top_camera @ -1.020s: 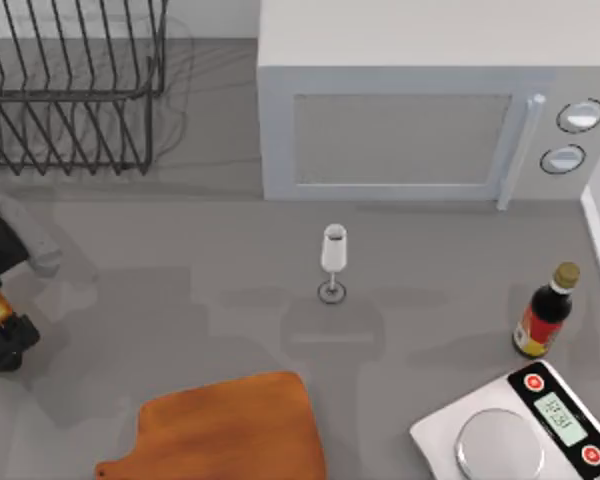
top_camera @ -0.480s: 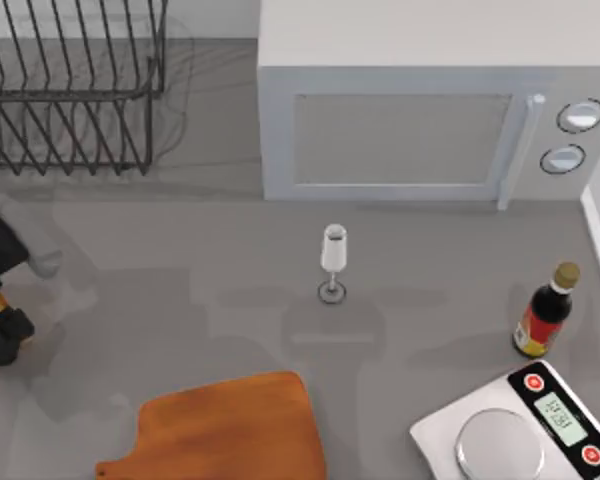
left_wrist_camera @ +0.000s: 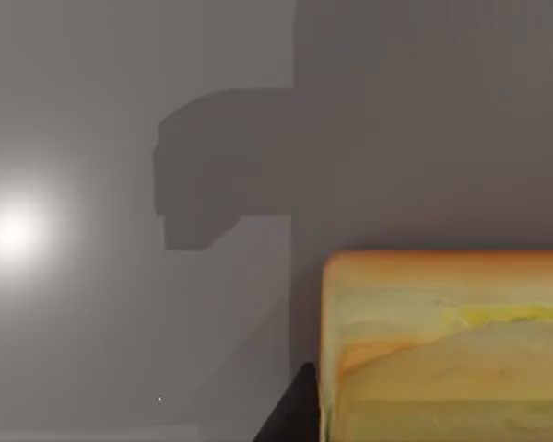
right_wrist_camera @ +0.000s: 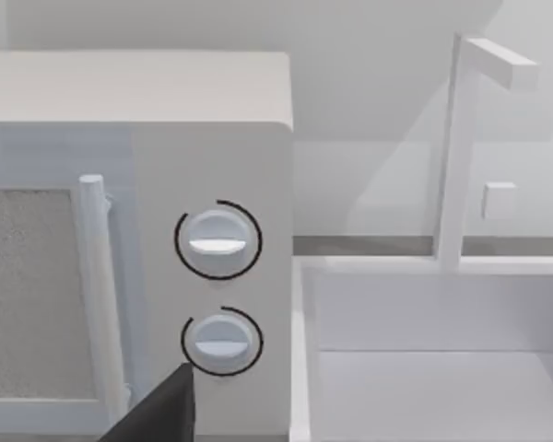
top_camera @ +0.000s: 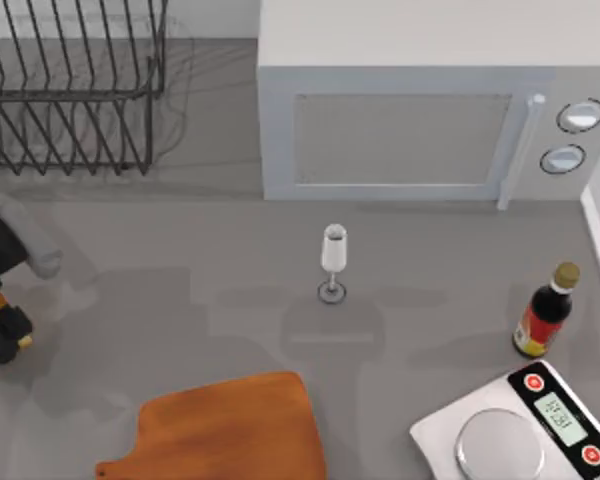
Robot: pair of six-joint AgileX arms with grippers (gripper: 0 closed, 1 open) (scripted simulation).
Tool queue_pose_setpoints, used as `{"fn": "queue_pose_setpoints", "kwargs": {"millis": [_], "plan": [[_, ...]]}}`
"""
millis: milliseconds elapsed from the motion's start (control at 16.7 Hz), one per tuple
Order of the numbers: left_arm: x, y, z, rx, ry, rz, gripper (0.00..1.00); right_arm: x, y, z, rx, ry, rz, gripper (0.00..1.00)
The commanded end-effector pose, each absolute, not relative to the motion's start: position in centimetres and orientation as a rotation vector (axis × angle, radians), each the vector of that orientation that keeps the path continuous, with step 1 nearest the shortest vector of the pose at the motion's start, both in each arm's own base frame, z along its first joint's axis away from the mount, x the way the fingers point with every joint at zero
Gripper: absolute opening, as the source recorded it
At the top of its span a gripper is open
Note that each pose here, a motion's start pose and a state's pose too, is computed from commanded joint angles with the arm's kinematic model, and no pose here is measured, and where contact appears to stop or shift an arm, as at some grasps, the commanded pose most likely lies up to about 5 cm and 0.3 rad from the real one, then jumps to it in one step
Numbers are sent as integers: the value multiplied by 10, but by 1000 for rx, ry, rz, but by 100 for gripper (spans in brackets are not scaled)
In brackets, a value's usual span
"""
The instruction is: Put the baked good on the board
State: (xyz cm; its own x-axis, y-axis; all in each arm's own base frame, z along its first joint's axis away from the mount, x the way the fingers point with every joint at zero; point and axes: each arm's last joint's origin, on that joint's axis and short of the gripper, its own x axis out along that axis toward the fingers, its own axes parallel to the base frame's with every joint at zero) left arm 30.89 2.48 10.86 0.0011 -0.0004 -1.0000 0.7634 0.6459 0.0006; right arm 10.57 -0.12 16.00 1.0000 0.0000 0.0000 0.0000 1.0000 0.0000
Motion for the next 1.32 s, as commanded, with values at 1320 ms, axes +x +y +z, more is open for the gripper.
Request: {"fn": "queue_pose_setpoints", "kwargs": {"millis": [1320], "plan": [[309, 24, 212, 672, 1458, -681, 0, 106, -1, 160, 0, 0, 0, 100]]}}
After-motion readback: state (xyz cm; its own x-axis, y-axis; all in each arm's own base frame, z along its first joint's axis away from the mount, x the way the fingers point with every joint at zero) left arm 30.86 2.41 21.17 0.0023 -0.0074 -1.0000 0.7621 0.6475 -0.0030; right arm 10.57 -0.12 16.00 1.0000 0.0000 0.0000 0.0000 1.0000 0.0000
